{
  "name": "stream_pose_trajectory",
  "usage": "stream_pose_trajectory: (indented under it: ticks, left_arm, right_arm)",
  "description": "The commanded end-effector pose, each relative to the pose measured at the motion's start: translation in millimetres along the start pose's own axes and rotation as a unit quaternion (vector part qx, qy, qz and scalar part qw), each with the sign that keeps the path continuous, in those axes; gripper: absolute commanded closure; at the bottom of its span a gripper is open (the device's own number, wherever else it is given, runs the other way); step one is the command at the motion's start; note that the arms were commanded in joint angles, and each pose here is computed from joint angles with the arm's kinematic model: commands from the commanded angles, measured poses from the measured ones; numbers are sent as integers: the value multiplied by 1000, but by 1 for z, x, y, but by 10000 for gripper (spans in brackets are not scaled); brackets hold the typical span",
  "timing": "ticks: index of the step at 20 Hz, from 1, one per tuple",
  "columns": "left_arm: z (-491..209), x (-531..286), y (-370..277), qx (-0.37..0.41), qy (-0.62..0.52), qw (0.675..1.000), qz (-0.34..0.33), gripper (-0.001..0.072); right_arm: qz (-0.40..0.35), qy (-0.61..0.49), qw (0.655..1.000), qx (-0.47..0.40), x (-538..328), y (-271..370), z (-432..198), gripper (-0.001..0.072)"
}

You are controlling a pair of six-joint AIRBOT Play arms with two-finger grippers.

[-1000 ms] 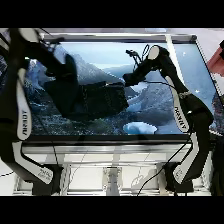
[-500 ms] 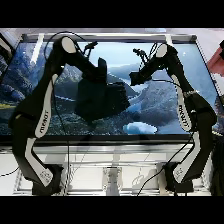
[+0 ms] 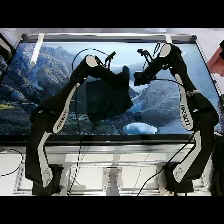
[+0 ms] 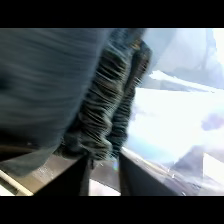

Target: Fold the clothes and pants, and hang the long-sleeved shirts on hangers.

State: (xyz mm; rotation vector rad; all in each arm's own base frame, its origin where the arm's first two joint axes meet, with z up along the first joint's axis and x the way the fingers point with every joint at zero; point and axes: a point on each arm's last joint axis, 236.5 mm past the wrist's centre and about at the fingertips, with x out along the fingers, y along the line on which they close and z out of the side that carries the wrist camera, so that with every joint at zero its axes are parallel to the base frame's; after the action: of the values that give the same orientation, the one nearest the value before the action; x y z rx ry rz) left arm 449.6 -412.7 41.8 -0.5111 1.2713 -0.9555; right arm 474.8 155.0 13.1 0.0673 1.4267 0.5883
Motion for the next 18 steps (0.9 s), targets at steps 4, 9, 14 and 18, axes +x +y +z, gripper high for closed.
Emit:
stream_pose_trajectory:
  ticks: [4,9,14,18]
  left_arm:
    - [26,3,-43,3,-56,991,-124,345]
    - [43,-24,-94,3,-93,965,-246,294]
    - [41,-40,-94,5,-81,960,-267,305]
    - [54,-98,-51,10,-88,963,-254,374]
  right_arm:
    - [3,15,996,87,-33,-64,-27,440]
    - [54,-9,993,107,-46,-65,-24,46]
    - [107,-32,990,89,-49,-38,-10,39]
    - [112,-23,992,53,-34,-30,-12,38]
